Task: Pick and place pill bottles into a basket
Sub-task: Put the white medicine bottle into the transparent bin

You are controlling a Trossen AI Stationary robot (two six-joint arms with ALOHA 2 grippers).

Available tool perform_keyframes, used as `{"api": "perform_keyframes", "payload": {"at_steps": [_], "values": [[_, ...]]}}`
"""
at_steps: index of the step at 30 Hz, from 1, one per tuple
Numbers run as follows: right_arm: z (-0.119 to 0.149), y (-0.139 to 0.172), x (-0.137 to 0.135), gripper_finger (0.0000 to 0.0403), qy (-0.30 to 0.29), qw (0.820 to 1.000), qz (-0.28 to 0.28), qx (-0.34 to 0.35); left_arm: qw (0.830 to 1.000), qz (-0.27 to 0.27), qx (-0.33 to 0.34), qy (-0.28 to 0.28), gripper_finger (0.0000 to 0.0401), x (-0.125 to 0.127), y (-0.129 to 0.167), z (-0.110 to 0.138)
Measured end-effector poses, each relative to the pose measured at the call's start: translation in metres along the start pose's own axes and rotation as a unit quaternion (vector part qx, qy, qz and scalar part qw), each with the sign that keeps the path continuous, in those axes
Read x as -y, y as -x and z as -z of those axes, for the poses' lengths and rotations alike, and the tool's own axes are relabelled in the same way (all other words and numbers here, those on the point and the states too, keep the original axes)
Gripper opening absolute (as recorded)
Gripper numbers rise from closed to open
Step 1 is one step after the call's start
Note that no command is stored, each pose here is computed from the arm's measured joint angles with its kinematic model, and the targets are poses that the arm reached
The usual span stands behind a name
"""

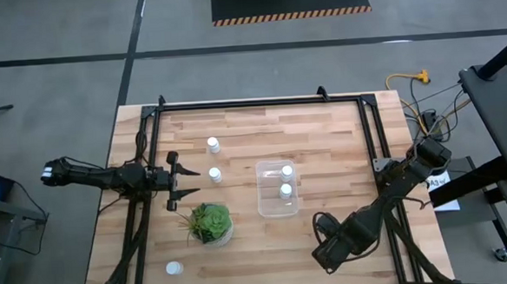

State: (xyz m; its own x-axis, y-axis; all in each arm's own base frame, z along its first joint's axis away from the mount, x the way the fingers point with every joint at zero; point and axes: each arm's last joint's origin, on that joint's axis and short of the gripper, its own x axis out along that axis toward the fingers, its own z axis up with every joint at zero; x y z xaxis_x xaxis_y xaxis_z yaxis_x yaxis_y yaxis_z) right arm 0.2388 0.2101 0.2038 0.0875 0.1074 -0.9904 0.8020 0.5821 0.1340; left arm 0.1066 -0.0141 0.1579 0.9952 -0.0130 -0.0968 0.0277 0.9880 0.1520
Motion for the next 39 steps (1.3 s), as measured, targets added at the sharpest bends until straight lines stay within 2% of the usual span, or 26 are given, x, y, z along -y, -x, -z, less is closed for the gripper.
{"api": "perform_keyframes", "payload": {"at_steps": [13, 22, 30, 39], "values": [[-0.028, 0.023, -0.016, 0.0147, 0.046, 0.998, -0.038, 0.008, 1.0, 0.0, 0.0, 0.0, 0.0207, 0.0, 0.0, 0.0], [-0.037, 0.058, -0.022, 0.0147, 0.078, 0.996, -0.029, 0.01, 1.0, 0.0, 0.0, 0.0, 0.0207, 0.0, 0.0, 0.0], [-0.048, 0.087, -0.026, 0.0147, 0.081, 0.996, -0.038, 0.015, 1.0, 0.0, 0.0, 0.0, 0.0207, 0.0, 0.0, 0.0], [-0.068, 0.101, -0.027, 0.0147, 0.093, 0.994, -0.048, 0.025, 1.0, 0.0, 0.0, 0.0, 0.0207, 0.0, 0.0, 0.0]]}}
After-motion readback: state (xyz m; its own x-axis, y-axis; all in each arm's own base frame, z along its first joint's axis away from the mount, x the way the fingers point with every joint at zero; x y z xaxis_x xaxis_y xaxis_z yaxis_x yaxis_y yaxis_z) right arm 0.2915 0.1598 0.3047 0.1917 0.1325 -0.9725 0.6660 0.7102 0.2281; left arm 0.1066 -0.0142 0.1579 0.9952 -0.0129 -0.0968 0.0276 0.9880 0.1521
